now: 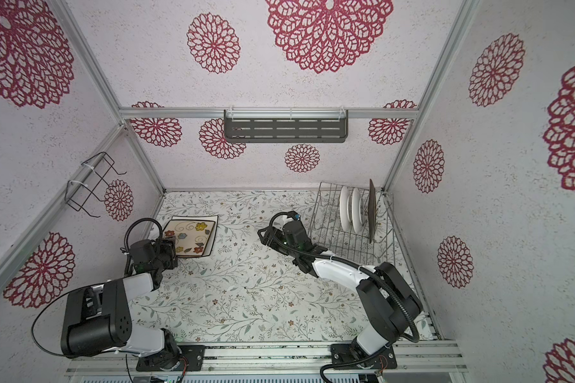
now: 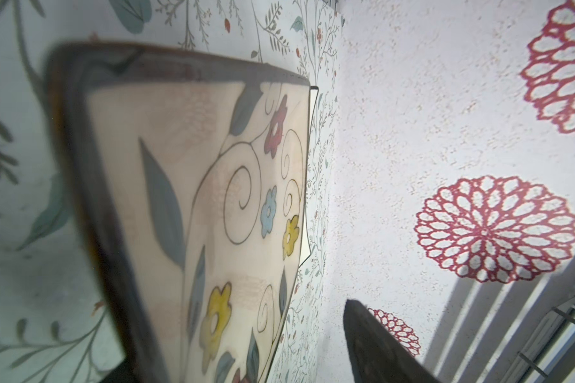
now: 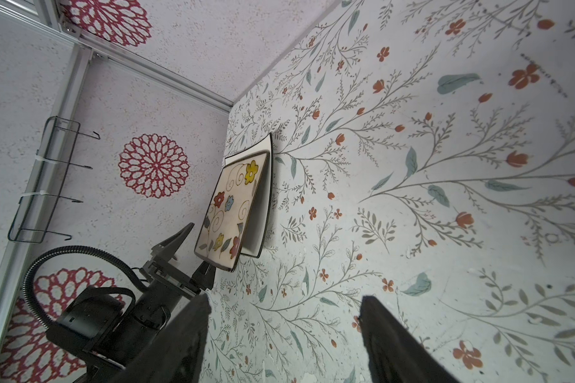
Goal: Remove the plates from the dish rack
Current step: 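Open the left gripper to release the flowered plate on the stack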
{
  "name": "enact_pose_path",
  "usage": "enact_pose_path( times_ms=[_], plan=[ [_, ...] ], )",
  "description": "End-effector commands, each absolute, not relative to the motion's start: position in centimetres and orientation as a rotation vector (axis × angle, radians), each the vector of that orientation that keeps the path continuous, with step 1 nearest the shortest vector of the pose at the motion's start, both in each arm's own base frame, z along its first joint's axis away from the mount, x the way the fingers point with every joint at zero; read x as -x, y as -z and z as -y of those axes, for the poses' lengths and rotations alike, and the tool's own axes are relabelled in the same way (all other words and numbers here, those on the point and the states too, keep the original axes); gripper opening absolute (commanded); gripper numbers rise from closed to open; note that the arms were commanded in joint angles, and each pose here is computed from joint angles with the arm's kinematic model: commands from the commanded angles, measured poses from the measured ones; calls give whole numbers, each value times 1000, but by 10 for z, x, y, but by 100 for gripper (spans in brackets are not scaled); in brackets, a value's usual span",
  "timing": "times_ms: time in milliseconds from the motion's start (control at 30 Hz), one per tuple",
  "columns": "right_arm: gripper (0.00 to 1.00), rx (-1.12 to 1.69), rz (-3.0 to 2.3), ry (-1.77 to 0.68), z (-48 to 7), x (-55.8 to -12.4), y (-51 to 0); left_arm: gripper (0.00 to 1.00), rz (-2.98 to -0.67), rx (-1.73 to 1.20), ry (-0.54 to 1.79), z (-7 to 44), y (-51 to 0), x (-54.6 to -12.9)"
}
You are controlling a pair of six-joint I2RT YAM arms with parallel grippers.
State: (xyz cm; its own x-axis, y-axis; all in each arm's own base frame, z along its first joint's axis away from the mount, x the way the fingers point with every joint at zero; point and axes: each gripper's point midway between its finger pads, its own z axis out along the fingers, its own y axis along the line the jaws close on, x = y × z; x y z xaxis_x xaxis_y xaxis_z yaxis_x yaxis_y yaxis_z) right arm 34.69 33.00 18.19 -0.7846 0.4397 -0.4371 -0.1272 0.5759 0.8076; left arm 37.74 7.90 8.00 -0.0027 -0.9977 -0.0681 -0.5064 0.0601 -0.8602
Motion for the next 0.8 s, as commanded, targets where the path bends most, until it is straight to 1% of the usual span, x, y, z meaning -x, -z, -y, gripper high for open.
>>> enact_pose_path(
  times_ms=[0,300,767],
  plan=[
    [74,-242,-2162,-1224,-334,-347,-189,77,-1571,1407,882,-80,-118,-395],
    [74,-245,-2164,-1227,-335,-347,-188,82,-1683,1398,826,-74,-113,-398],
    [74,-243,-2173,-1218,-335,-346,-186,93,-1774,1398,767,-65,-108,-405]
  ],
)
